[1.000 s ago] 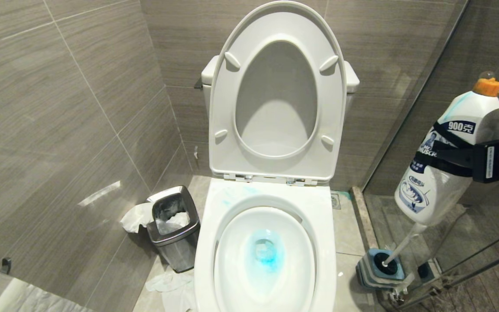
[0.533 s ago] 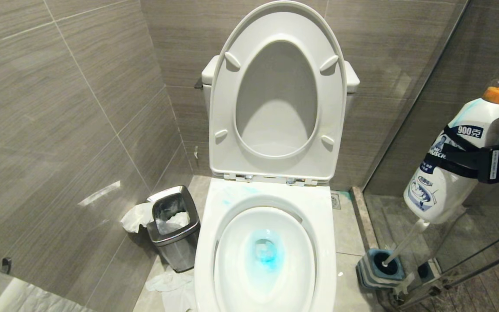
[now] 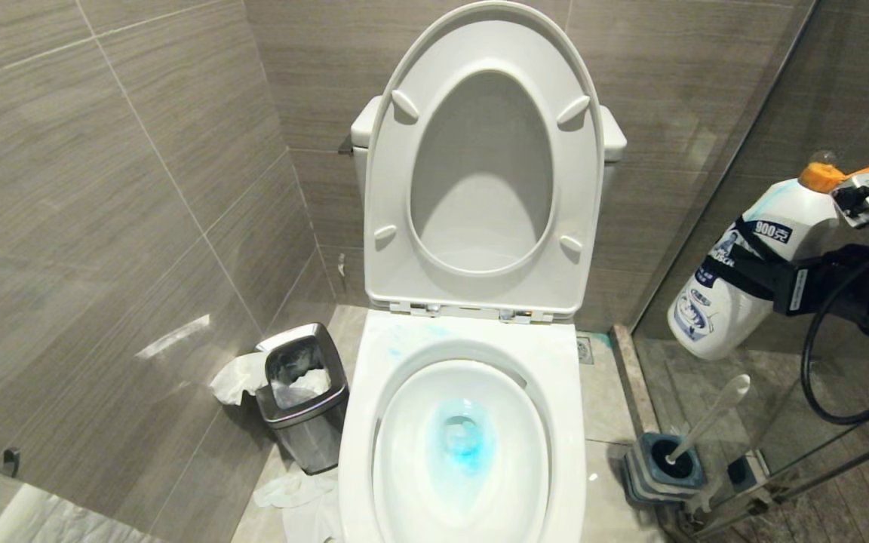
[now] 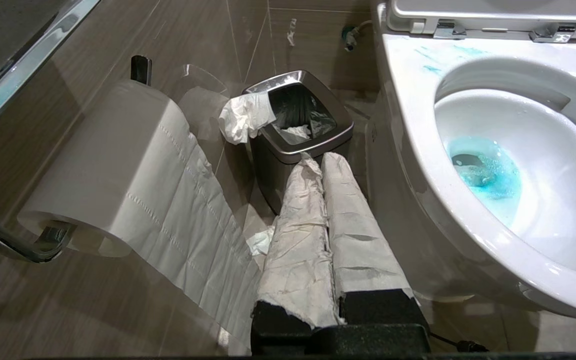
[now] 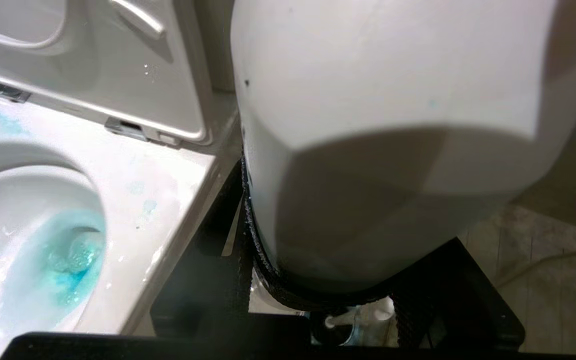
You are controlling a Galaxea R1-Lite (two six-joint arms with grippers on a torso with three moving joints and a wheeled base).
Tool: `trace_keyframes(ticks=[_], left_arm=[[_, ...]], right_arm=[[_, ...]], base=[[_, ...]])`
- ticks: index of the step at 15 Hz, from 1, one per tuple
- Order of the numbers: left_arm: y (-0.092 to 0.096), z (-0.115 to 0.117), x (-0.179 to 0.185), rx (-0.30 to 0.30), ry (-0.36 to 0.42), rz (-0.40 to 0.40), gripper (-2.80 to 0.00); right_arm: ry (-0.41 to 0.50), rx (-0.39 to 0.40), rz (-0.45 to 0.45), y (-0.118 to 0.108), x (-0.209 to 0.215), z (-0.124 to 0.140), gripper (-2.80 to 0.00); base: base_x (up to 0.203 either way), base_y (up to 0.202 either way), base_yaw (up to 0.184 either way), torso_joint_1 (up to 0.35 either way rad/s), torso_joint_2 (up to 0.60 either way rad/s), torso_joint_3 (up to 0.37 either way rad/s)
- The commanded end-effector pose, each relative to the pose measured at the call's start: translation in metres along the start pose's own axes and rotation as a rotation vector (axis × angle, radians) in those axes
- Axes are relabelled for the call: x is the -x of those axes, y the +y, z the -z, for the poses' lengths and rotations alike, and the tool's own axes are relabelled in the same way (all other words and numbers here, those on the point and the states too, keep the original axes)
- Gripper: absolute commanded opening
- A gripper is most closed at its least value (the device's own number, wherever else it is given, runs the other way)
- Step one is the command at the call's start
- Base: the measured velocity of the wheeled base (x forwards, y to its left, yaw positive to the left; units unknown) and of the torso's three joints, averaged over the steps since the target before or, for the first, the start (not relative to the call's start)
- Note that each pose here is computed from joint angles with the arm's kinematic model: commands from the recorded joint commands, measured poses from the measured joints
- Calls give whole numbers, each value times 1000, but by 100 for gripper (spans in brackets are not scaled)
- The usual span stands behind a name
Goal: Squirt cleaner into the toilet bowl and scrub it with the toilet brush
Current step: Place the cleaning agent on the floor
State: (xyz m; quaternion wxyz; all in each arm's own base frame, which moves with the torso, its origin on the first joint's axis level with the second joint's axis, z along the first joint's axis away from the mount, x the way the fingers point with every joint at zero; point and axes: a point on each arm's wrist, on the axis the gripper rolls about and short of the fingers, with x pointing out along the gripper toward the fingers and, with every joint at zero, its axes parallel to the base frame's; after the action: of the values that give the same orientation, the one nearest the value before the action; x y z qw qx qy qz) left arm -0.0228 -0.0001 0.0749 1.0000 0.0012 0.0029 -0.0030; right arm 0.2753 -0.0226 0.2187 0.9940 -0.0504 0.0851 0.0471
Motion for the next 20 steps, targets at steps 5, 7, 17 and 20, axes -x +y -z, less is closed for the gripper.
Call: trace_keyframes(ticks=[5, 7, 17, 20], left_arm=[[0, 1, 0, -1, 5, 0, -280], [0, 1, 0, -1, 5, 0, -280], [0, 1, 0, -2, 5, 0, -280], [0, 1, 0, -2, 5, 0, -280]], right_arm=[[75, -19, 9, -9, -24, 22, -280], [94, -21, 5, -9, -29, 28, -280], [-56, 49, -10, -13, -61, 35, -280], [-46, 50, -13, -14, -68, 41, -280]], base=[[0, 0, 0, 0, 0, -16], [0, 0, 0, 3, 3, -151], [0, 0, 0, 3, 2, -197], [0, 0, 0, 2, 2, -196]])
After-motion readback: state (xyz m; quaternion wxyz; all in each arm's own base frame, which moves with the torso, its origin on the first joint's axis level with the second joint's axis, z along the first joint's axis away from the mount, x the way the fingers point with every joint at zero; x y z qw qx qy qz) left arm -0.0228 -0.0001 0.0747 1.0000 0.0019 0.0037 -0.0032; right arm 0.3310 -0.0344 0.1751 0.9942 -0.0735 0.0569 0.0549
